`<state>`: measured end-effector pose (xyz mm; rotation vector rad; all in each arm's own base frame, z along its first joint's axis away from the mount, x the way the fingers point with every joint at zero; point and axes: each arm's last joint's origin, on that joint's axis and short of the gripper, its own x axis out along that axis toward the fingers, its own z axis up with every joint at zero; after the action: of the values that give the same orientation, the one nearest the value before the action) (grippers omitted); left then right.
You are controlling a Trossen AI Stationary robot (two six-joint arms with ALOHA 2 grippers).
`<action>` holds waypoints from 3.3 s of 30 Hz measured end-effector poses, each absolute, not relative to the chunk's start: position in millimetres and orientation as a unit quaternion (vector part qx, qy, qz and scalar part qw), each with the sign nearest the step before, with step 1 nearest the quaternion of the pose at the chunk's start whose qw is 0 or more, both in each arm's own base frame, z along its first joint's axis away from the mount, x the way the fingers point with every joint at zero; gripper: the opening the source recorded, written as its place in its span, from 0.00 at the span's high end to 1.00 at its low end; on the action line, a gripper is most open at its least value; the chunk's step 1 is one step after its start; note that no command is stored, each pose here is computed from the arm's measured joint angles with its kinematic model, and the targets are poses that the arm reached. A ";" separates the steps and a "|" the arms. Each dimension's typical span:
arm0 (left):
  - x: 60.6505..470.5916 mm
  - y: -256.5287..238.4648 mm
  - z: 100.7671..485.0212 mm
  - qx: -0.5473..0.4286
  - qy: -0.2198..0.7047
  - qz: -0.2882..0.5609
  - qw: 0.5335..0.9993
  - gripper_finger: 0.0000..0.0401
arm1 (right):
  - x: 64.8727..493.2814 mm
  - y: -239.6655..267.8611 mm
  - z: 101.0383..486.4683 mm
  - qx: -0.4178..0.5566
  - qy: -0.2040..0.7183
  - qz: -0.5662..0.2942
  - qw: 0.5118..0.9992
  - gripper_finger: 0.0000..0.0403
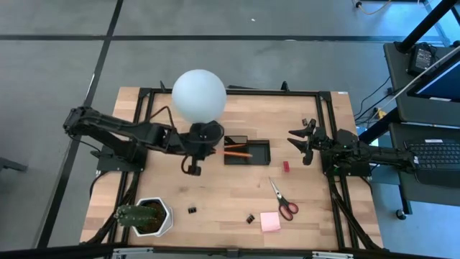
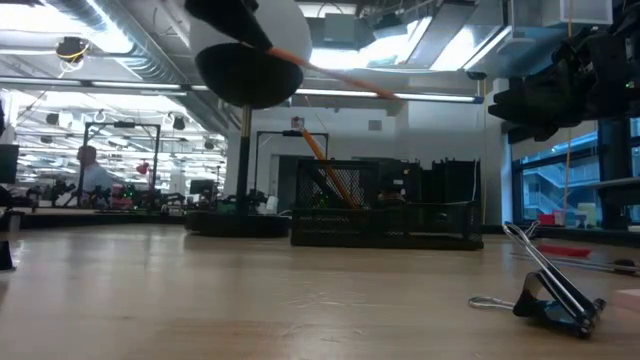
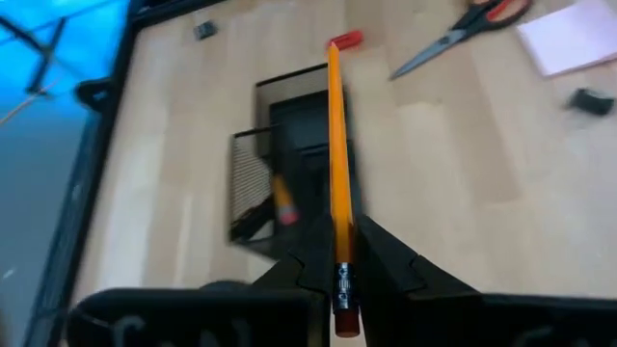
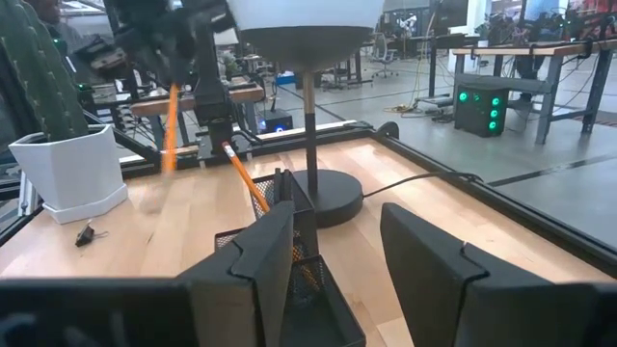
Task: Pick and place office supplies into organizer
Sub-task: Put the orange pencil into the black desk organizer
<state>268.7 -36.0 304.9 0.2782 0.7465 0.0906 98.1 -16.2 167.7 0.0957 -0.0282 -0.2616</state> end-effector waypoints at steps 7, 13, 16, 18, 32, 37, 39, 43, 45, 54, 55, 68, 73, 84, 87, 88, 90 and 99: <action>263.9 -28.5 311.9 0.137 0.393 0.076 0.906 0.95 | 98.1 -16.2 167.7 0.048 -0.014 -0.130 0.990 0.60; 265.8 -28.1 309.0 0.132 0.399 0.087 0.903 0.95 | 98.1 -16.2 167.7 0.048 -0.014 -0.130 0.990 0.60; 267.9 -27.9 303.0 0.136 0.417 0.089 0.894 0.95 | 98.1 -16.2 167.7 0.048 -0.014 -0.130 0.990 0.60; 271.1 -28.3 298.2 0.138 0.426 0.088 0.889 0.95 | 98.1 -16.2 167.6 0.048 -0.014 -0.130 0.990 0.60; 282.8 -28.8 283.1 0.145 0.447 0.113 0.875 0.95 | 98.1 -16.2 167.7 0.048 -0.014 -0.130 0.990 0.60; 282.2 -28.5 284.1 0.139 0.444 0.120 0.877 0.95 | 98.1 -16.2 167.7 0.048 -0.014 -0.130 0.990 0.60; 282.3 -28.5 284.2 0.137 0.443 0.121 0.878 0.95 | 98.1 -16.2 167.7 0.048 -0.014 -0.130 0.990 0.60; 282.3 -28.5 284.4 0.134 0.442 0.123 0.878 0.95 | 98.1 -16.2 167.6 0.048 -0.014 -0.130 0.990 0.60; 282.3 -28.4 284.4 0.130 0.441 0.128 0.879 0.95 | 98.1 -16.2 167.7 0.048 -0.014 -0.130 0.990 0.60; 282.0 -27.3 284.7 0.134 0.438 0.150 0.876 0.95 | 98.1 -16.2 167.6 0.048 -0.014 -0.130 0.990 0.60; 282.4 -27.3 284.2 0.135 0.439 0.150 0.876 0.95 | 98.1 -16.2 167.7 0.048 -0.014 -0.130 0.990 0.60; 296.6 -29.0 261.3 0.187 0.479 0.133 0.847 0.95 | 98.1 -16.2 167.7 0.048 -0.014 -0.130 0.990 0.60; 301.5 -30.6 253.9 0.239 0.489 0.138 0.828 0.95 | 98.1 -16.2 167.6 0.048 -0.014 -0.130 0.990 0.60; 311.4 -38.5 248.6 0.367 0.483 0.092 0.790 0.94 | 98.1 -16.2 167.7 0.041 -0.013 -0.131 0.991 0.60; 314.0 -38.5 243.7 0.385 0.490 0.090 0.777 0.94 | 98.1 -16.2 167.6 0.041 -0.013 -0.130 0.991 0.60; 314.8 -38.4 242.1 0.392 0.493 0.092 0.771 0.94 | 98.1 -16.2 167.7 0.041 -0.013 -0.130 0.991 0.60; 316.3 -37.8 238.7 0.411 0.499 0.100 0.756 0.94 | 98.1 -16.2 167.6 0.039 -0.013 -0.130 0.991 0.60; 323.4 -35.4 222.6 0.522 0.532 0.108 0.657 0.94 | 98.1 -16.2 167.6 0.037 -0.012 -0.130 0.991 0.60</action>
<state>323.4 -35.4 222.6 1.1836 1.2058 0.2453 98.1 -16.2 167.6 0.0735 -0.0248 -0.2614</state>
